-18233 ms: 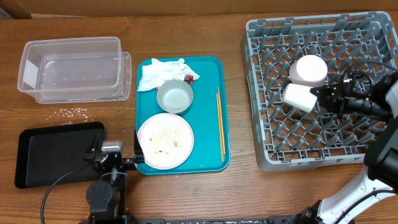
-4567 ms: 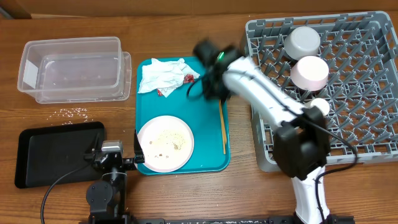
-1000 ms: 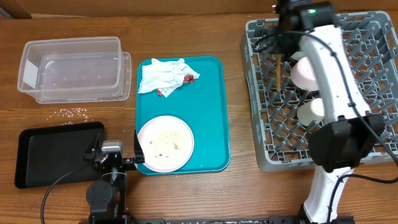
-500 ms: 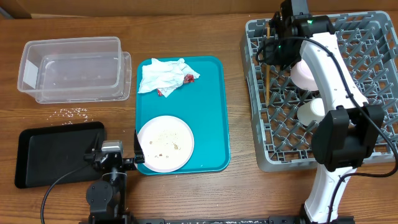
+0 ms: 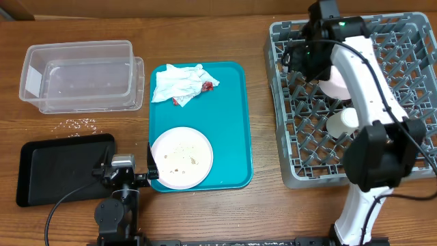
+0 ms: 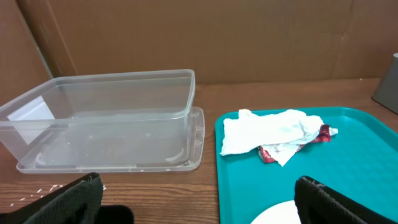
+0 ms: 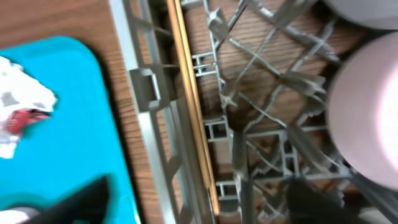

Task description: Sort waste into correct bins and load items into the dishwasher

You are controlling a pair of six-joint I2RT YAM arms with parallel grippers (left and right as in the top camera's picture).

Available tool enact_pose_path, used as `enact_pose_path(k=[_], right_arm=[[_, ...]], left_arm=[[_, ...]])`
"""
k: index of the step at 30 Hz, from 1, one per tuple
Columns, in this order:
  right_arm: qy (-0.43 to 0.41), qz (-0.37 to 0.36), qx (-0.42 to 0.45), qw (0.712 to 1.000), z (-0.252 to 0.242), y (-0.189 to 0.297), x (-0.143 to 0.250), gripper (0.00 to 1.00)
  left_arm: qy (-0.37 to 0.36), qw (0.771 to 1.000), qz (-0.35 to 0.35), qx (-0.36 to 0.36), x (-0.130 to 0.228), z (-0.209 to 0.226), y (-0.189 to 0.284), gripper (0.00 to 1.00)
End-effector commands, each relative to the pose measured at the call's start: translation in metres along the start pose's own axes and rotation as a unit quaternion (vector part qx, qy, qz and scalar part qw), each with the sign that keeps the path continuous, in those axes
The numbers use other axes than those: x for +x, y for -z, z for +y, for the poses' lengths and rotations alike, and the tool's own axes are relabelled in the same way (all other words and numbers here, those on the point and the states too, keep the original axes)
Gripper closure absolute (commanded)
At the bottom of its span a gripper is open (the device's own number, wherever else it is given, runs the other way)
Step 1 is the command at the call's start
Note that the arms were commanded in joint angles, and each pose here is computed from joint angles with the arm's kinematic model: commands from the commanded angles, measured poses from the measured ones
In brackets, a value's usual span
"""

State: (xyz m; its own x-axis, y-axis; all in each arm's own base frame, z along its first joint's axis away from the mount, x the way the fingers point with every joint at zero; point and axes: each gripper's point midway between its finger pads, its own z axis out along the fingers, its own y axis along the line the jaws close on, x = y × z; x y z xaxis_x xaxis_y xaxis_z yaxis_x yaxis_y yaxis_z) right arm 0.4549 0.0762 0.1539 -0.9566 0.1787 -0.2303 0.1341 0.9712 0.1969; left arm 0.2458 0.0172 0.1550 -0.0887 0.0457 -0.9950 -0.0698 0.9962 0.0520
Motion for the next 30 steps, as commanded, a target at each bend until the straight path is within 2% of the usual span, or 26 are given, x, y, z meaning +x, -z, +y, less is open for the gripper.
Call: enact_pose_path(k=[1,6,12,19,26,28,30], right_arm=[[-0.071,-0.131,-0.015,0.989,-0.027,0.112,-0.03,0.0],[-0.203,-0.19,0.011,0.96,-0.119,0.177,-0.024,0.0],[-0.329,-0.186,0.054,0.924,-0.222,0.205,0.012,0.0],[-0.385,-0.16,0.005,0.909,-0.242,0.209,0.034,0.0],[-0.383,-0.16,-0.007,0.91,-0.239,0.209,0.032,0.0],[-0.383,-0.16,-0.007,0.909,-0.239,0.209,0.032,0.0],[-0.384,-0.161,-0.007,0.909,-0.239,0.209,0.032,0.0]], left_arm=[[0.007,1.0,-0.005,0.003,-0.001,-0.001,0.0,0.0],[0.007,1.0,-0.005,0.003,-0.001,-0.001,0.0,0.0],[0.007,1.0,-0.005,0.003,-0.001,-0.001,0.0,0.0],[0.007,1.0,-0.005,0.003,-0.001,-0.001,0.0,0.0],[-0.019,1.0,-0.005,-0.012,-0.001,0.004,0.0,0.0],[-0.01,1.0,-0.011,0.008,-0.004,-0.002,0.0,0.0],[0.029,0.997,-0.027,0.071,-0.013,-0.023,0.002,0.0]])
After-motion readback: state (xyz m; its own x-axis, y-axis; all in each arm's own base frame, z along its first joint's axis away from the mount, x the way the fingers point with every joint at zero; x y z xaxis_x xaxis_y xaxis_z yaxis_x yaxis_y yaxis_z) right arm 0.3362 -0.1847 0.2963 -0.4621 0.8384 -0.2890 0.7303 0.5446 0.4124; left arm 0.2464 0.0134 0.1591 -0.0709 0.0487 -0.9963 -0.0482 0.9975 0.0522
